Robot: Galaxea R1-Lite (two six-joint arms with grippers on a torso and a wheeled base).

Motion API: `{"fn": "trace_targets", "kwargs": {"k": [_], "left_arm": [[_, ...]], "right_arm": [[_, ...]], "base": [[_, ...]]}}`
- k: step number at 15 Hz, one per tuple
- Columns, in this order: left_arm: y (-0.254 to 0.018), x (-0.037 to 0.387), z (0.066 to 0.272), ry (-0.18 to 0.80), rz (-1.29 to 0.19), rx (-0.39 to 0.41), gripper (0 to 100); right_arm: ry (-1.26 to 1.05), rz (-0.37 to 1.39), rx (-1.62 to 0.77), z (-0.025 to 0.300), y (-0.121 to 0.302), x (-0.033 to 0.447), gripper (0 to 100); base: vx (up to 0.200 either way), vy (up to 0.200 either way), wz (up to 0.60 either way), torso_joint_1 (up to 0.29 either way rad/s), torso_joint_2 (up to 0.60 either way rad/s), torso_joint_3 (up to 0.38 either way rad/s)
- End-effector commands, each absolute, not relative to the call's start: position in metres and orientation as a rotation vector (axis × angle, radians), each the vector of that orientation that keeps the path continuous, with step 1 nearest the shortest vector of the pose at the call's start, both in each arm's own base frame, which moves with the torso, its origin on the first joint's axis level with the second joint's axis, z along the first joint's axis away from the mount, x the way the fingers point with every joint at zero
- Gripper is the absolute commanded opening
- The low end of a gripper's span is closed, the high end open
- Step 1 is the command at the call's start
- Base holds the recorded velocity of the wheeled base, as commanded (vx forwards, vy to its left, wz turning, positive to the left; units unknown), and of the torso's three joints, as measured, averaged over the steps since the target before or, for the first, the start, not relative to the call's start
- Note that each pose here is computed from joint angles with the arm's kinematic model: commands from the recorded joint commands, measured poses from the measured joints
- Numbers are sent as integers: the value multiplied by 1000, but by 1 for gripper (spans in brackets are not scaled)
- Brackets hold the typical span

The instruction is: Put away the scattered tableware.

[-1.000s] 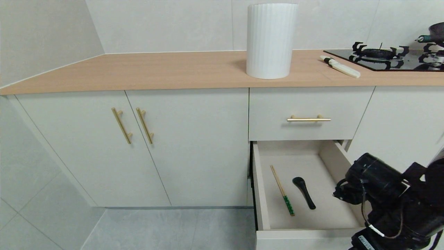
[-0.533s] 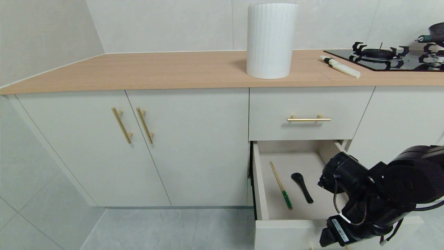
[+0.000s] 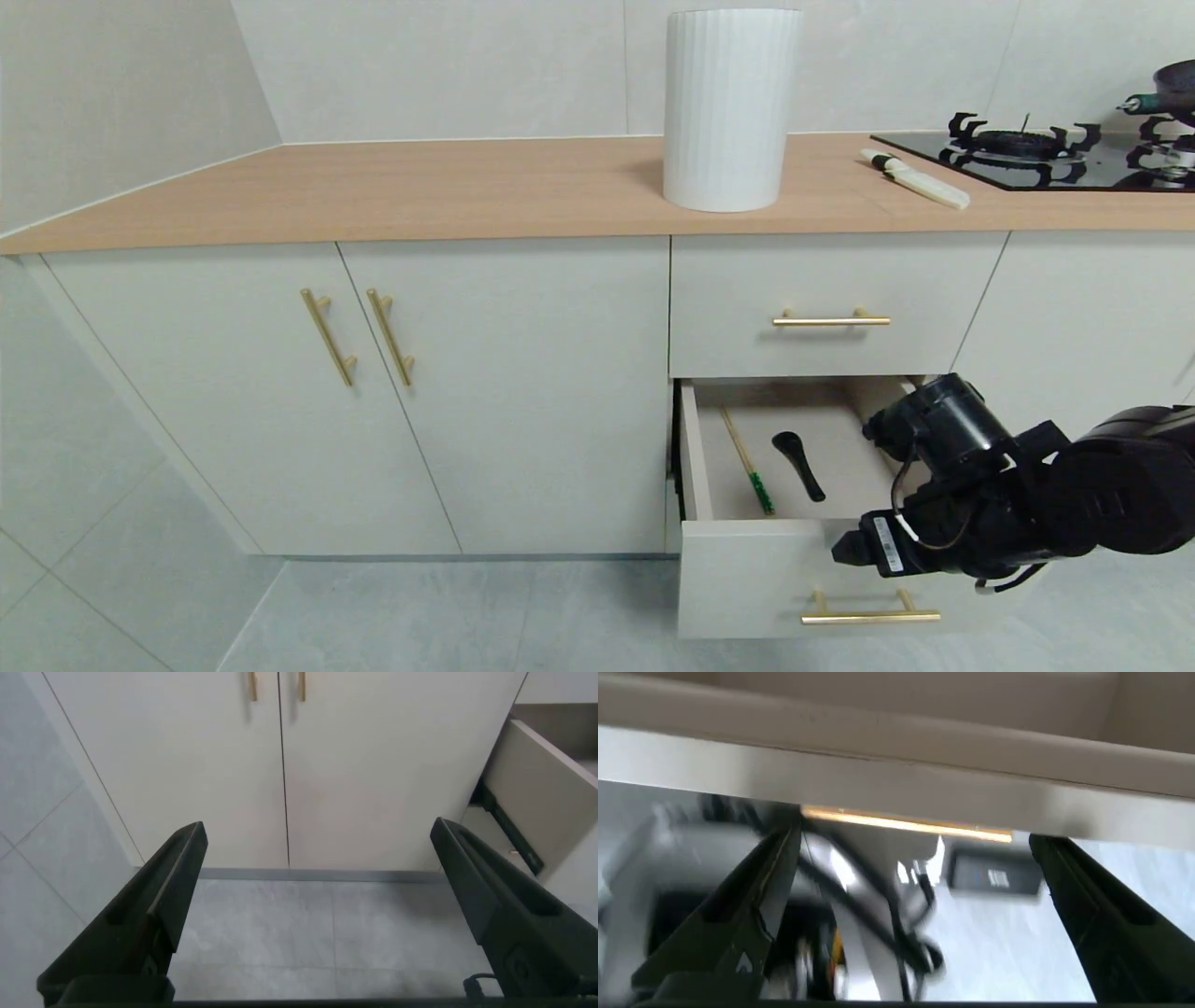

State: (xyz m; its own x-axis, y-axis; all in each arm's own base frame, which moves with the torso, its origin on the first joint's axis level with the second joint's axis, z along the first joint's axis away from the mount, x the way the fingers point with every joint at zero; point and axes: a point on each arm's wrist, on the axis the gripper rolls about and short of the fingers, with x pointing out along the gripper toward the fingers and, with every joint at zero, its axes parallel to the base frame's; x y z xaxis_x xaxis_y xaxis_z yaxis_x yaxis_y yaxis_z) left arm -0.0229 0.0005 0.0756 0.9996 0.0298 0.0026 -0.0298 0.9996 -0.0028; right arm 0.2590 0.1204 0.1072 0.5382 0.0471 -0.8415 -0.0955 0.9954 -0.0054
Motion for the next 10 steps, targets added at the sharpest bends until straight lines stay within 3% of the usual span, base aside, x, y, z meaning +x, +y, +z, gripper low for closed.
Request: {"fn": "trace_targets", "kwargs": {"k": [1,10], "left_arm": [[1,-23,76,-2,31,-3,100],[1,-23,76,-2,31,-3,100]], "right_arm": [[981,73,-39,103,118,266,100],[716,-27,-8,54,138,322,100]], "base": [[0,0,0,0,0,0],[0,0,0,0,0,0]]}}
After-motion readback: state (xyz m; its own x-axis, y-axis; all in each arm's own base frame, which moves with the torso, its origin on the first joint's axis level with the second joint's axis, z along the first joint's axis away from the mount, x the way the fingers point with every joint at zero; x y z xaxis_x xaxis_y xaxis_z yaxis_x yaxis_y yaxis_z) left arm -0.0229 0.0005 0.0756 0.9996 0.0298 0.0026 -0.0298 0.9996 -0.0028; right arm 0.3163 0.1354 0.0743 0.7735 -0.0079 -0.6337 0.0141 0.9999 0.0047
